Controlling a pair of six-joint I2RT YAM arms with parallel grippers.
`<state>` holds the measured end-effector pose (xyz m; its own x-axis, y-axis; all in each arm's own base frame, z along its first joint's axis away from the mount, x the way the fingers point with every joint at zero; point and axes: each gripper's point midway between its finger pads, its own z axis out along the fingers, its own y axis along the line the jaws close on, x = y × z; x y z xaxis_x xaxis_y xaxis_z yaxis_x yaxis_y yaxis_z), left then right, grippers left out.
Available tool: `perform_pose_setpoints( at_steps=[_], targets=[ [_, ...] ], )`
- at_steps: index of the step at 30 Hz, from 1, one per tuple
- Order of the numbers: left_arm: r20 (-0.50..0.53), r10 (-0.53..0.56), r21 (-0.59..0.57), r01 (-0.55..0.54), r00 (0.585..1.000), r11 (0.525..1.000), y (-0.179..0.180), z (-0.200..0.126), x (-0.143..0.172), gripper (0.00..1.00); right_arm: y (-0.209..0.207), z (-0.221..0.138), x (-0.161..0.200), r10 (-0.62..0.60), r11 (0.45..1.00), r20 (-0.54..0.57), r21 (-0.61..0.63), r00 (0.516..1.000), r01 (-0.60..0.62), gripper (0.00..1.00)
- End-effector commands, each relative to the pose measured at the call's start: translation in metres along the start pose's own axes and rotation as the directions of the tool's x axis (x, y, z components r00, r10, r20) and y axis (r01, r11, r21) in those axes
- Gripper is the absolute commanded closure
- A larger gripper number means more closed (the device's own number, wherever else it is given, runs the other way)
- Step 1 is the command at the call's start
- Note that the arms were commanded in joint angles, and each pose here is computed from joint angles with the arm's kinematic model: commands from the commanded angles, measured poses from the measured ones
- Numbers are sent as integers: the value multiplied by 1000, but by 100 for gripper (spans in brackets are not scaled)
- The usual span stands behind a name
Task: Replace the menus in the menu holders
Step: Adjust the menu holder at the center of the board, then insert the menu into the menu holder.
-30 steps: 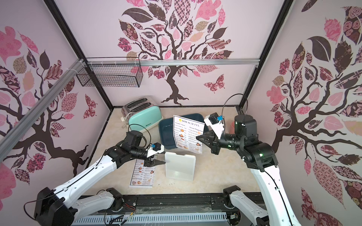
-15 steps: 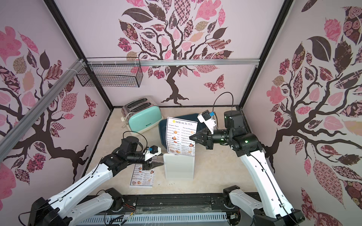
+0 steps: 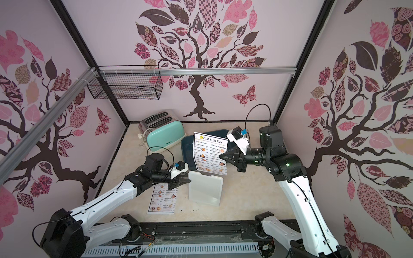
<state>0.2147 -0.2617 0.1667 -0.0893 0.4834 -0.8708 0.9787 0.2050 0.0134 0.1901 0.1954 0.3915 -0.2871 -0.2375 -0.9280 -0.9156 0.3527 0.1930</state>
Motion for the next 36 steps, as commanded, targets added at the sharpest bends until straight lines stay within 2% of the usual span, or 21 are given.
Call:
perform_pose_setpoints(
  at_steps=[1, 6, 8, 13, 17, 20, 23, 26, 36],
  targets=[
    [-31, 91, -131, -95, 995, 987, 30, 3, -2, 67, 2, -10, -7, -50, 997, -2, 62, 999, 50, 100],
    [-54, 140, -224, -149, 989, 963, 57, 17, -5, 65, -13, -15, -7, -2, 985, 15, 173, 1000, 0, 100],
    [-66, 152, -268, -164, 986, 949, 67, 22, -7, 65, -30, -20, -9, 57, 958, 51, 277, 997, -69, 100],
    [-56, 167, -320, -176, 984, 931, 67, 14, -12, 61, -43, -26, -17, 167, 919, 168, 332, 972, -215, 100],
    [-41, 145, -372, -149, 989, 916, 56, -9, -8, 57, -47, -24, -21, 342, 865, 307, 266, 888, -425, 100],
    [46, 88, -404, -62, 995, 913, 46, -27, -15, 55, -45, -26, -19, 427, 825, 346, 229, 835, -517, 100],
    [130, 16, -404, 38, 991, 914, 38, -36, -17, 54, -38, -22, -14, 497, 805, 318, 178, 807, -566, 100],
    [162, -27, -404, 91, 986, 910, 33, -39, -11, 54, -35, -14, -10, 546, 792, 280, 136, 790, -596, 100],
    [153, -30, -411, 92, 988, 907, 32, -40, -5, 54, -27, 3, -8, 631, 763, 222, -9, 743, -646, 100]
  ],
)
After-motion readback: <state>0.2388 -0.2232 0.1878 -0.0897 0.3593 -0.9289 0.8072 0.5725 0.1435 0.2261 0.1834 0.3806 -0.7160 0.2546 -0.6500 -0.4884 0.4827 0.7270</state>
